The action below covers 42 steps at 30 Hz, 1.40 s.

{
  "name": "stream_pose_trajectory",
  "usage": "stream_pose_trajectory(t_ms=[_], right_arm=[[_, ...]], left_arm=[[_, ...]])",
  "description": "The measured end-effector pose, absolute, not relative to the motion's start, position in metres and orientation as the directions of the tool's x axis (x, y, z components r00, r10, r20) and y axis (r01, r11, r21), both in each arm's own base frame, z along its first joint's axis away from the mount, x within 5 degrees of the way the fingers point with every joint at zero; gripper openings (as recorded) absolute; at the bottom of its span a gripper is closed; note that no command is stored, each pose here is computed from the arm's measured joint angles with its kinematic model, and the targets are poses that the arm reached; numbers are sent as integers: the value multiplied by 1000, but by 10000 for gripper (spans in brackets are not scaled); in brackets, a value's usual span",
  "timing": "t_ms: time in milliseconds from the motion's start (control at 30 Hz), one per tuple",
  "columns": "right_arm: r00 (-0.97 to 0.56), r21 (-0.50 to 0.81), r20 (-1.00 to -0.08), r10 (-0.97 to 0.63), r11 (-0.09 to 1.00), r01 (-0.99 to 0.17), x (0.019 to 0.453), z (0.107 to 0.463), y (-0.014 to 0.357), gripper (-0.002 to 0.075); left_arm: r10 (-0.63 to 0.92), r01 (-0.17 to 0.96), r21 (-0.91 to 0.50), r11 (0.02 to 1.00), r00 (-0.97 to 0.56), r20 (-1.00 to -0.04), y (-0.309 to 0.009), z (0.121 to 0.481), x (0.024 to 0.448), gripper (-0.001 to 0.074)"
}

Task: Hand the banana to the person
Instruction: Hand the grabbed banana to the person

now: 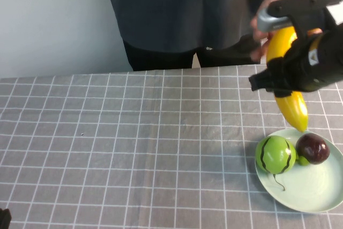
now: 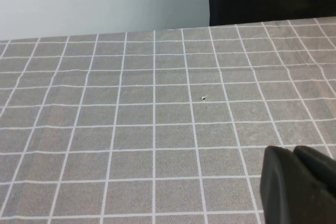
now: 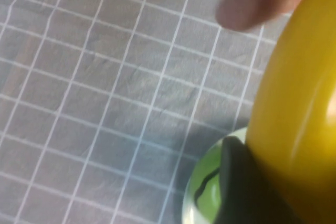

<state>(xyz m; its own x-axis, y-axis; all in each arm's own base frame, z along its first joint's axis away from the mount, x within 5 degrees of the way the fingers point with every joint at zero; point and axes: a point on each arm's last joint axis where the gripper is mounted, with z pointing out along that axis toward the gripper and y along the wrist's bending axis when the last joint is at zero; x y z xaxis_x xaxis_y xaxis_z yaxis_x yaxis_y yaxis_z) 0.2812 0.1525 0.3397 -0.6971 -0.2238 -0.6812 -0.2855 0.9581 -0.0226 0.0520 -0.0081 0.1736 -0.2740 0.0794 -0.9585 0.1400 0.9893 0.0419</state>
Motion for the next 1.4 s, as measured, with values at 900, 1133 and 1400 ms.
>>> stream_pose_trajectory(t_ms=[900,1133,1400], right_arm=[[-694,-29,-683,-226,959,-284,285,336,154,534],[-718,-58,-665,-206,973,-225,254,359,143,533],[-796,-119,-567,-211,978,-173,179,398,99,144]], left_arm=[[79,140,42,989,-274,-958,-8,174,52,-5],[79,140,42,989,-274,-958,-8,174,52,-5],[79,140,42,989,-274,-958,-8,174,52,-4]])
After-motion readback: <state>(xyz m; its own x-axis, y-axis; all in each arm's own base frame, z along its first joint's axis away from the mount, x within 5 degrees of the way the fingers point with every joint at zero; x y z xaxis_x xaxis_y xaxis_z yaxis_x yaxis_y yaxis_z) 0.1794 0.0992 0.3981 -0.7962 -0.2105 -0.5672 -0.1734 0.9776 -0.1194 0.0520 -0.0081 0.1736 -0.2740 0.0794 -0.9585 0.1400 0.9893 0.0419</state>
